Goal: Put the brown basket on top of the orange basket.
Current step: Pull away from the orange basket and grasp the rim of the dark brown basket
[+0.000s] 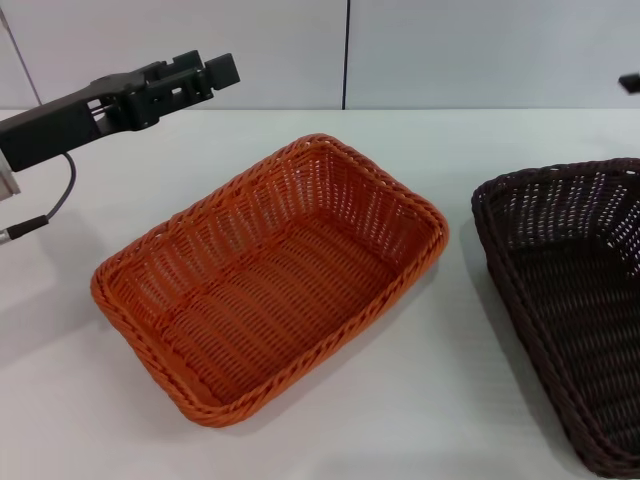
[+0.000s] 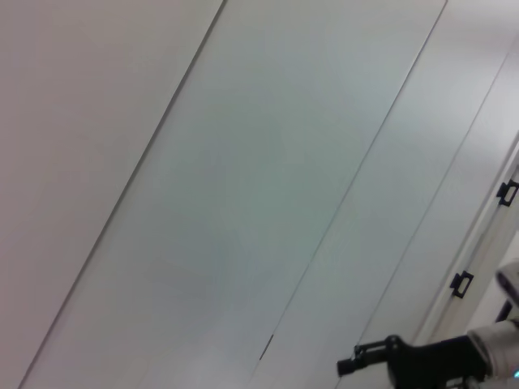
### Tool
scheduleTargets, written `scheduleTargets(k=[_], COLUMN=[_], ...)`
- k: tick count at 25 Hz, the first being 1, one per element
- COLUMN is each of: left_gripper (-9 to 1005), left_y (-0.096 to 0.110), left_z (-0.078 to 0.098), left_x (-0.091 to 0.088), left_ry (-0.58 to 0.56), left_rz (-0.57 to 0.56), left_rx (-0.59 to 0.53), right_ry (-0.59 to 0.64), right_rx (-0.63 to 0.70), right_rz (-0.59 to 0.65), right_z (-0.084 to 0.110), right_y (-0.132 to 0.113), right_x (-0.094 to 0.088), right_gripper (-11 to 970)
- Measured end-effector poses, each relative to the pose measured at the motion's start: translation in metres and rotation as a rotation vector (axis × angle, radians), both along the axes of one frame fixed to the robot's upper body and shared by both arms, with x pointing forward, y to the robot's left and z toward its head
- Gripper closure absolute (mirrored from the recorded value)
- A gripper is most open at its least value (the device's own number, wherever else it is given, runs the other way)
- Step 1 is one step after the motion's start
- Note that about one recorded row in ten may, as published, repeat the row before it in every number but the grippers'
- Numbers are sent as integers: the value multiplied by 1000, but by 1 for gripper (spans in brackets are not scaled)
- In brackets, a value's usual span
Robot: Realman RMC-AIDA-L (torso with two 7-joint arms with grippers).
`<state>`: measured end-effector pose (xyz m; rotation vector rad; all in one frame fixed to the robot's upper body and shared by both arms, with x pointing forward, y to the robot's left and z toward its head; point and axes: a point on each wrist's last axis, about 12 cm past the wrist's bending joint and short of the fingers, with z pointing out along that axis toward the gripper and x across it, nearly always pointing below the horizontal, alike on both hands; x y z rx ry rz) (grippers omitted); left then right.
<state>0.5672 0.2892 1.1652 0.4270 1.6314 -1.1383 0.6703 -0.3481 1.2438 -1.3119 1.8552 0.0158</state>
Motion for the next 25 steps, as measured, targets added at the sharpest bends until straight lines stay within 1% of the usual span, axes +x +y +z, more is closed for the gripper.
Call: scheduleTargets(k=[5,10,15,20,25], left_gripper=[164,164,164,164,165], left_y=[-5,-10,-14,-15,-13], left_z=[1,4,4,3,1], left_x=[1,3,7,8,7], left_ry=[-6,-13,-14,-15,-14], left_rz=[-15,-26,-29,-26,-10], left_rx=[-8,-7,-12,-8,-5], right_ry=[37,58,80,140,214], right_rx=[-72,-136,-141,-125,-103], right_rz=[67,131,175,248,318], right_z=[-14,-25,-30,-32,-33], right_y=[16,25,30,34,33], right_x=[-1,-4,-9,-26,-55], right_gripper=[282,282,282,281,281])
